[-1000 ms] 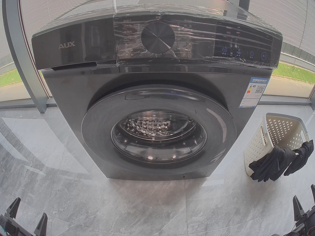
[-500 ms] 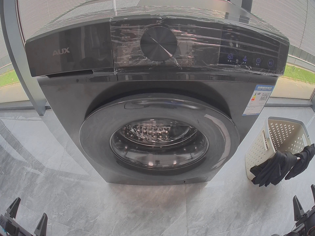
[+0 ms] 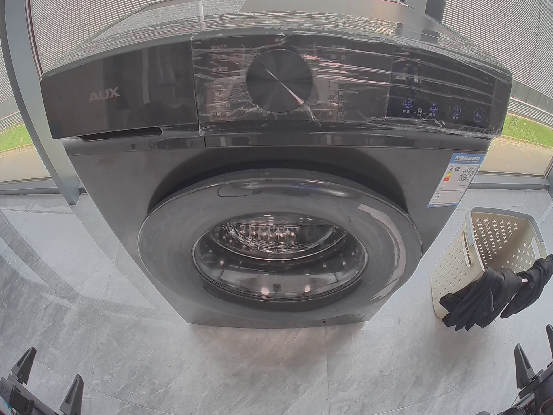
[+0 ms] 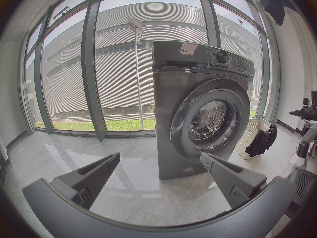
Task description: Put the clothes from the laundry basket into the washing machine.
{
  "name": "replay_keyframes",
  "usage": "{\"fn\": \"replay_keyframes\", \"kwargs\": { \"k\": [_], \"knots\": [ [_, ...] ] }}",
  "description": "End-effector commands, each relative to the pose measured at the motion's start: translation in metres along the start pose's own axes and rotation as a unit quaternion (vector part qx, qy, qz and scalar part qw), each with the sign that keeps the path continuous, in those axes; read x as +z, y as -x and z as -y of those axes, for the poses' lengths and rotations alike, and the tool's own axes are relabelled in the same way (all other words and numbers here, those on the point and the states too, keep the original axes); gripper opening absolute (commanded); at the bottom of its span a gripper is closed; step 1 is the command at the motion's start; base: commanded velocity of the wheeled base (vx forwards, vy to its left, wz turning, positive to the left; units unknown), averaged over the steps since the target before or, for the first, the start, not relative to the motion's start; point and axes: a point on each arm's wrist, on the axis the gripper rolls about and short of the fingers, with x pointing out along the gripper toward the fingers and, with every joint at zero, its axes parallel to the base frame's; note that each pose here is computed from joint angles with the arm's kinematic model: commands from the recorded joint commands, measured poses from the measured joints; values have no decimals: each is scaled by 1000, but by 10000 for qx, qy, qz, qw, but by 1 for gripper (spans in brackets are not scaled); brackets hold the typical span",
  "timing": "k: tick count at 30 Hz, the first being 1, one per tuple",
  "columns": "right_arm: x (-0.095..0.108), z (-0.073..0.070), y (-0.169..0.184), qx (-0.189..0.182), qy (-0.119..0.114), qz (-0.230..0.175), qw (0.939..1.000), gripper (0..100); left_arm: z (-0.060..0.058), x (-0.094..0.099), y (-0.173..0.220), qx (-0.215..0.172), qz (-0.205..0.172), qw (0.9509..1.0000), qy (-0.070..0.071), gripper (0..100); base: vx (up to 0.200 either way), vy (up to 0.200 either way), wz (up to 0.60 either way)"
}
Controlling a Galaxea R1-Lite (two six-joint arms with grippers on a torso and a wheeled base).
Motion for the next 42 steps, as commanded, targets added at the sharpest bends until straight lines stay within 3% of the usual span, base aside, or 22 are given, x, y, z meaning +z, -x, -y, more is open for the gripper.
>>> {"fn": "replay_keyframes", "kwargs": {
  "k": [1,4,5,7,9,10,11,13,14,16,17,26,31,34,42],
  "knots": [
    [-5,0,0,-1,-34,16,10000,100,0,-5,0,0,1,10000,-5,100,0,0,0],
    [18,0,6,36,-46,621,9981,100,0,-5,0,0,1,10000,-5,100,0,0,0],
    [46,0,17,88,-48,1178,9930,100,0,-5,0,0,1,10000,-5,100,0,0,0],
    [69,-1,20,422,-22,1220,9916,100,0,-5,0,0,1,10000,-5,100,0,0,0],
    [73,-2,15,1038,-5,831,9911,100,0,-5,0,8,0,10000,-13,100,200,0,0],
    [73,-2,15,1091,-3,792,9909,100,0,-5,0,8,0,10000,-13,100,200,0,0],
    [68,-4,8,1553,-19,364,9872,100,0,-5,0,8,0,10000,-13,100,0,0,0],
    [59,-7,-11,2201,-261,-593,9733,100,0,-5,0,8,0,10000,-5,100,0,0,0],
    [58,-7,-12,2228,-275,-648,9723,100,0,-5,0,8,0,10000,-13,100,0,0,0],
    [57,-11,-32,2656,-479,-1332,9536,100,0,-5,0,0,1,10000,-13,100,0,0,0],
    [59,-13,-42,2758,-505,-1555,9472,100,0,-5,0,0,1,10000,-13,100,0,0,0],
    [63,-38,-122,3403,-278,-2145,9151,100,0,-5,0,0,1,10000,-13,100,0,0,0],
    [63,-53,-152,3526,-251,-2358,9052,100,0,-5,0,8,0,10000,-13,100,0,0,0],
    [61,-58,-170,3510,-271,-2475,9027,100,0,-5,0,0,1,10000,-13,100,0,0,0],
    [51,-70,-213,3461,-267,-2366,9075,100,0,-5,0,0,1,10000,-5,100,0,0,0]
  ]
}}
